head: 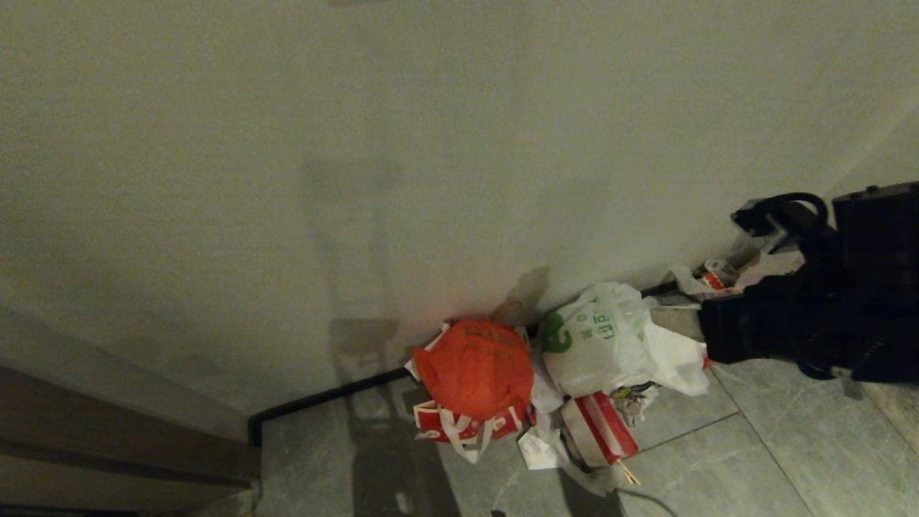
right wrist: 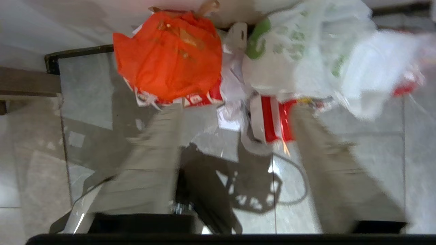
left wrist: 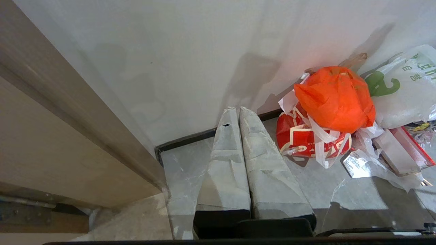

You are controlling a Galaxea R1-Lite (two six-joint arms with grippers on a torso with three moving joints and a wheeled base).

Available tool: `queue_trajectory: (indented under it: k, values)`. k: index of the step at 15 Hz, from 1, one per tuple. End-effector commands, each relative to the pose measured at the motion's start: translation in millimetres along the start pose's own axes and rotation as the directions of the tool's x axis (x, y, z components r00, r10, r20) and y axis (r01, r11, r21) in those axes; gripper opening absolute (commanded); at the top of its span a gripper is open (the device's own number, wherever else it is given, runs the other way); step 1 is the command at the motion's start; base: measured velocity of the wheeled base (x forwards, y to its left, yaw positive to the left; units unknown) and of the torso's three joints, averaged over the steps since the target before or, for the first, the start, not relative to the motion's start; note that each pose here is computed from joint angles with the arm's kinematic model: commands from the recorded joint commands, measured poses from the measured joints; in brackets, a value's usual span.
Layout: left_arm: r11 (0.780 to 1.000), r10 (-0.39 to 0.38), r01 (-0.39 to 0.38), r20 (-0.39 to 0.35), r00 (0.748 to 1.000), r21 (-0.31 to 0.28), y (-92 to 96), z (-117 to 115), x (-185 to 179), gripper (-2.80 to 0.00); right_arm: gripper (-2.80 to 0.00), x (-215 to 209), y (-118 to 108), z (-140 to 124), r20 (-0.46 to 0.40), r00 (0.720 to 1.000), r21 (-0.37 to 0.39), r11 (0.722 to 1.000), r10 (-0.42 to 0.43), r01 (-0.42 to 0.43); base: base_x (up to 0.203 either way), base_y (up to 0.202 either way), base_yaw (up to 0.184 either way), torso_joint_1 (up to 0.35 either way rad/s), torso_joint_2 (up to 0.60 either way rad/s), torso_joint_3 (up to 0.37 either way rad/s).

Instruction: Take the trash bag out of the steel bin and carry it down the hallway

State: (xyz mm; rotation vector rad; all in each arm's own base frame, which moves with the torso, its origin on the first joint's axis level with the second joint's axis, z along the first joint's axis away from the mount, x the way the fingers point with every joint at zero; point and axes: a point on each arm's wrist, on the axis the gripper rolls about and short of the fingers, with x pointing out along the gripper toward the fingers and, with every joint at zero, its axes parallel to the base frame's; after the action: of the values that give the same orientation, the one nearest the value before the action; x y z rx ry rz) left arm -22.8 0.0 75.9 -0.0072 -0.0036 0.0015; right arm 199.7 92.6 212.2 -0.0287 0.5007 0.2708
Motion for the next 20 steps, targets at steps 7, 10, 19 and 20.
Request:
queue_trajectory:
  k: [7,10,19,20]
  values:
    - [1.000,0.000,0.000,-0.002,1.000,0.000,0.0,0,0,-2.80,-2.80,-151,-39,-79,0.299,0.946,0.123,0.988,-0.125,0.092,0.000,0.000,0.000,0.000,0.00,0.000]
    - [1.000,0.000,0.000,-0.001,1.000,0.000,0.0,0,0,-2.80,-2.80,-181,-37,-140,0.300,0.941,0.144,0.982,-0.158,0.119,0.000,0.000,0.000,0.000,0.00,0.000]
    - [1.000,0.000,0.000,-0.001,1.000,0.001,0.0,0,0,-2.80,-2.80,-148,-35,-233,0.430,0.857,0.121,0.959,-0.282,0.255,0.000,0.000,0.000,0.000,0.00,0.000]
    - [1.000,0.000,0.000,-0.001,1.000,0.000,0.0,0,0,-2.80,-2.80,-148,-35,-234,0.429,0.858,0.127,0.959,-0.283,0.252,0.000,0.000,0.000,0.000,0.00,0.000]
